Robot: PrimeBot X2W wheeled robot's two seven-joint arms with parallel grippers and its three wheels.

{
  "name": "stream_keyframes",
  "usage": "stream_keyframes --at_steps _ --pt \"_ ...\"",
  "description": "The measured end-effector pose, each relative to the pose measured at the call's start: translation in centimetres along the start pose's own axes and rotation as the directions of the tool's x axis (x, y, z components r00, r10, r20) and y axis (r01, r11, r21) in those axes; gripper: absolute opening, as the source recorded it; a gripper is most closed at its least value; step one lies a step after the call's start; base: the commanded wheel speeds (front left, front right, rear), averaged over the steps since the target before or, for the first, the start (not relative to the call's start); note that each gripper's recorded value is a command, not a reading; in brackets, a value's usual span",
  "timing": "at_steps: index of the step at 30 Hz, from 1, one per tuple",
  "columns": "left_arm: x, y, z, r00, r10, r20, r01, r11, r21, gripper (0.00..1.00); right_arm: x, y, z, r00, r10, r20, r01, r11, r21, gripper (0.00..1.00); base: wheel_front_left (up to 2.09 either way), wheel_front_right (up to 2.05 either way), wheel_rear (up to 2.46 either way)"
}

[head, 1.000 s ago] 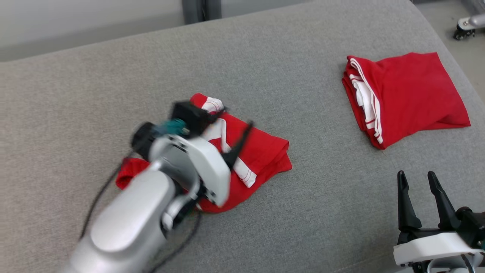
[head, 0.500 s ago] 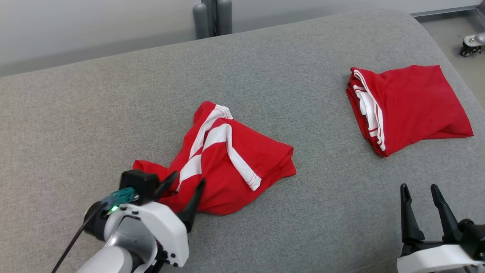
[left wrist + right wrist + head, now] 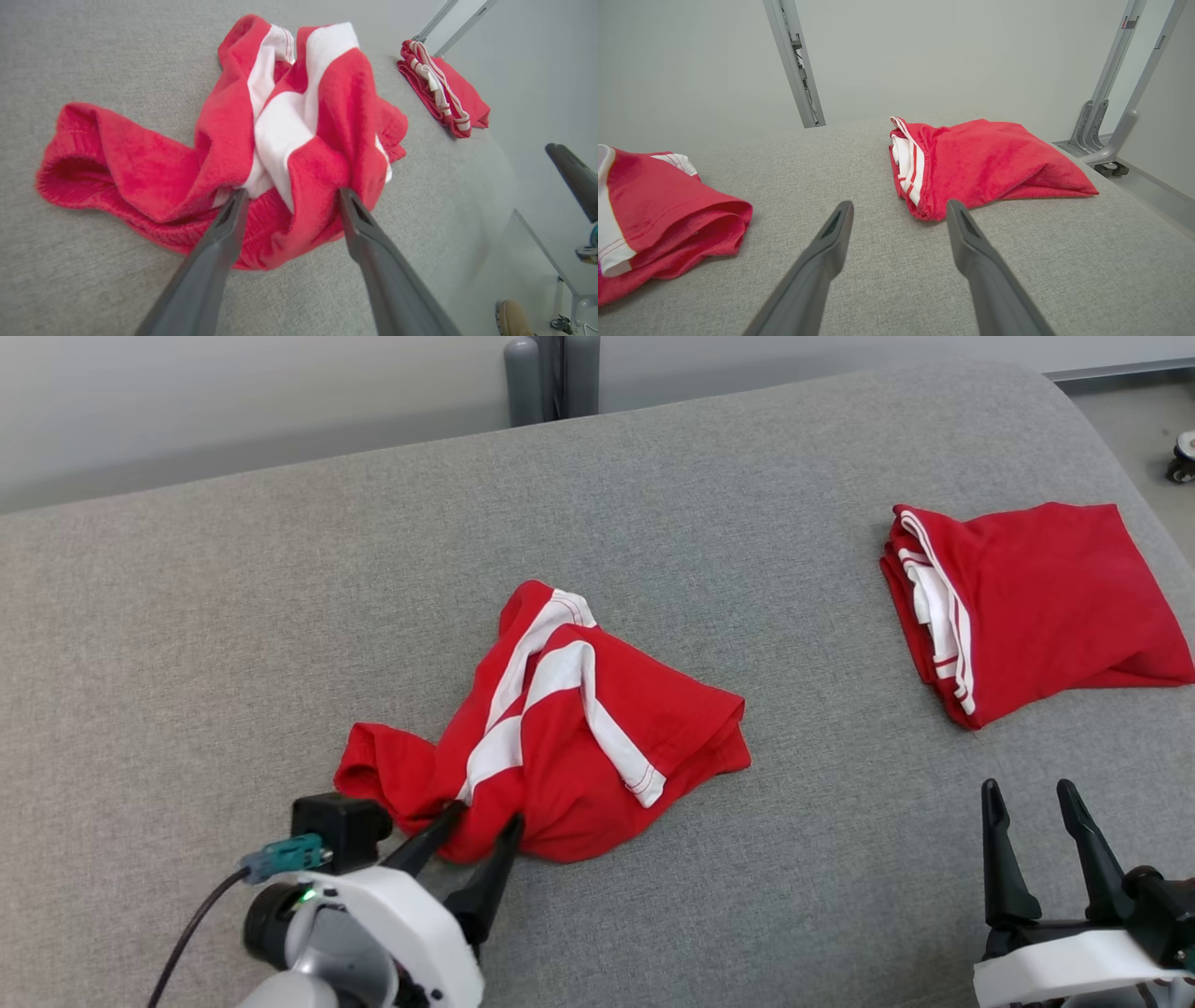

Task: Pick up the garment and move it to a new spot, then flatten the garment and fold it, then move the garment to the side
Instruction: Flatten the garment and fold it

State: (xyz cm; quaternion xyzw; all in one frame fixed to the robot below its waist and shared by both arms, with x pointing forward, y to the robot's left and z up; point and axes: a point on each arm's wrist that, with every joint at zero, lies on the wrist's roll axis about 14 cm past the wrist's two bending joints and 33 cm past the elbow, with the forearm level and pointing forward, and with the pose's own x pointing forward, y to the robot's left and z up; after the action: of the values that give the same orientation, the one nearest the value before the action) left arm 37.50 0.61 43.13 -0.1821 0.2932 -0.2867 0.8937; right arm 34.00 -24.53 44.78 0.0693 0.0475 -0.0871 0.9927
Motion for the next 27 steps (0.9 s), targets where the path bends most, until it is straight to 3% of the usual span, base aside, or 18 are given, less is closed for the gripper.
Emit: stream_keyframes --at_steps 1,2,3,4,8,13,15,19,22,24,25,26,27 --pt "0.3 -0.6 0.1 1.0 -0.022 0.004 0.022 1.0 0.001 0.48 0.0 0.0 0.1 1.0 0.001 0.002 -0.001 1.0 0.0 1.0 0.0 0.0 0.0" --pt "0.5 -1.2 0.1 0.999 -0.042 0.005 0.042 0.999 0.005 0.34 0.1 0.0 0.1 1.0 0.001 0.004 -0.001 1.0 0.0 1.0 0.0 0.0 0.0" --pt "0.5 -1.2 0.1 0.999 -0.042 0.005 0.042 0.999 0.005 0.11 0.1 0.0 0.1 1.0 0.001 0.004 -0.001 1.0 0.0 1.0 0.0 0.0 0.0" --pt "0.7 -1.6 0.2 0.999 -0.053 0.012 0.053 0.999 0.007 0.0 0.1 0.0 0.2 1.0 0.001 0.006 -0.001 1.0 -0.001 1.0 0.0 0.0 0.0" --pt "1.4 -2.1 1.6 0.995 -0.061 0.081 0.057 0.997 0.06 0.0 -0.1 -0.2 0.3 1.0 -0.006 0.01 0.006 1.0 0.0 1.0 0.0 0.0 0.0" --pt "1.8 -3.2 4.7 0.975 -0.092 0.201 0.047 0.975 0.218 0.0 -0.6 -0.5 0.2 1.0 -0.014 0.007 0.014 1.0 0.002 1.0 0.0 0.0 0.0" --pt "1.8 -3.9 4.8 0.972 -0.116 0.206 0.048 0.95 0.309 0.0 -0.7 -0.5 0.3 1.0 -0.016 0.01 0.016 1.0 0.003 1.0 0.0 0.0 0.0" --pt "1.3 -5.4 2.5 0.974 -0.173 0.148 0.073 0.854 0.515 0.0 -0.9 -0.7 0.4 1.0 -0.019 0.014 0.019 1.0 0.006 1.0 0.0 0.0 0.0" --pt "0.9 -6.0 -1.3 0.979 -0.196 0.054 0.129 0.804 0.581 0.0 -1.0 -0.7 0.1 1.0 -0.02 0.003 0.02 1.0 0.007 1.0 0.0 0.0 0.0" --pt "0.4 -5.8 -3.8 0.98 -0.2 -0.002 0.165 0.798 0.579 0.0 -0.9 -0.6 0.0 1.0 -0.017 0.0 0.017 1.0 0.007 1.0 0.0 0.0 0.0" --pt "0.2 -5.6 -5.3 0.98 -0.196 -0.043 0.184 0.794 0.579 0.07 -0.9 -0.4 -0.1 1.0 -0.012 -0.002 0.012 1.0 0.007 1.0 0.0 0.0 0.0" --pt "0.0 -5.2 -6.3 0.98 -0.189 -0.063 0.191 0.798 0.571 0.25 -0.8 -0.3 -0.2 1.0 -0.007 -0.005 0.007 1.0 0.008 1.0 0.0 0.0 0.0" --pt "-0.1 -5.1 -6.9 0.98 -0.187 -0.069 0.194 0.809 0.554 0.69 -0.8 -0.2 -0.3 1.0 -0.005 -0.007 0.005 1.0 0.009 1.0 0.0 0.0 0.0"
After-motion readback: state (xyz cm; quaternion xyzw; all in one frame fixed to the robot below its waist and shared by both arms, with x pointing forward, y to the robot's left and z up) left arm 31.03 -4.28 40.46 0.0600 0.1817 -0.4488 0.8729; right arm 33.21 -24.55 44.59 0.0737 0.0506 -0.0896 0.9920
